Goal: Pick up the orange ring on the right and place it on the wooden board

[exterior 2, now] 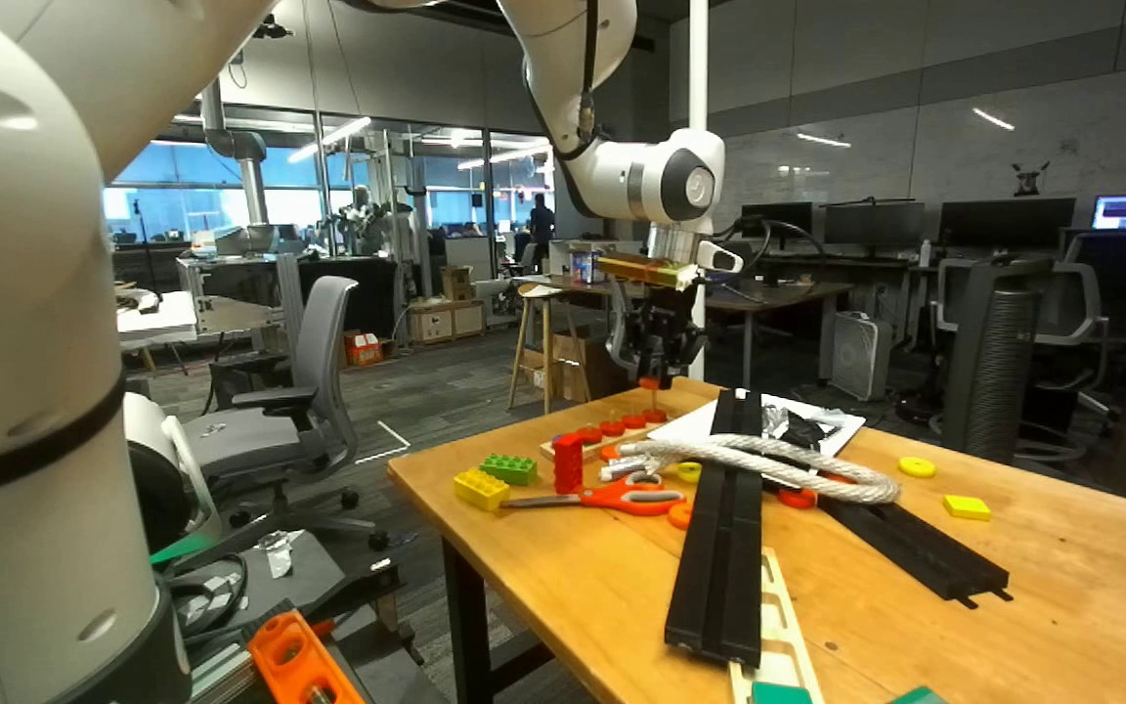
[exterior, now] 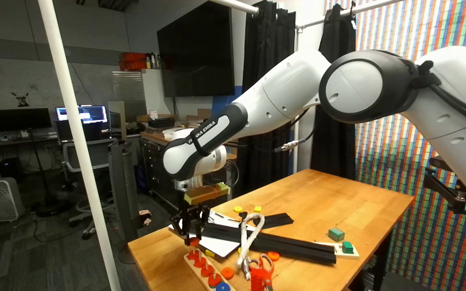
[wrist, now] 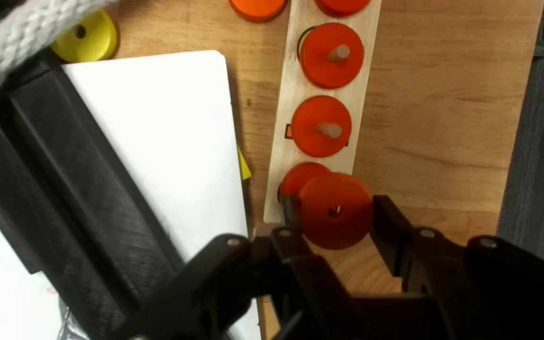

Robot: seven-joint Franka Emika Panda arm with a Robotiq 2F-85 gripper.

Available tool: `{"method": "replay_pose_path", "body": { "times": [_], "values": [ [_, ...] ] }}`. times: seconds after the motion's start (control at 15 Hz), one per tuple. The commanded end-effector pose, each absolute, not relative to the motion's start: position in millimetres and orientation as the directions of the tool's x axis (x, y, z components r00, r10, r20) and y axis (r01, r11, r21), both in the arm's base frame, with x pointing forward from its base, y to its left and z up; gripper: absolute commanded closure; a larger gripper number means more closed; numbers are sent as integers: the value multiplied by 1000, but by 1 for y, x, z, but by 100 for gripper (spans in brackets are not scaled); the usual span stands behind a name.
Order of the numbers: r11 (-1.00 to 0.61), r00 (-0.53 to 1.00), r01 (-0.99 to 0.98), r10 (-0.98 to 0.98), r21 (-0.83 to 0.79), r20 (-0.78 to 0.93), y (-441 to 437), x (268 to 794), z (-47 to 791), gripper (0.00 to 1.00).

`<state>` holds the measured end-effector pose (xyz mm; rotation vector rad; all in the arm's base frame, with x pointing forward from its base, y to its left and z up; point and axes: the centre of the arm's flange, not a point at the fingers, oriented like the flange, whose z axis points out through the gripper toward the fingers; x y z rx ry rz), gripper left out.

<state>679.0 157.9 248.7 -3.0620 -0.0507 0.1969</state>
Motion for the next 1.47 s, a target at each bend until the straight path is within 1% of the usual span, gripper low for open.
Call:
{"method": "replay_pose_path", "body": {
  "times": [0.0,0.67,1.4],
  "values": [
    [-998,990,6,15,-64,-143,157,691,239,83],
    [-996,987,8,21,-83,-161,158,692,234,83],
    [-995,977,10,30,-99,-212,162,681,217,83]
  ]
}}
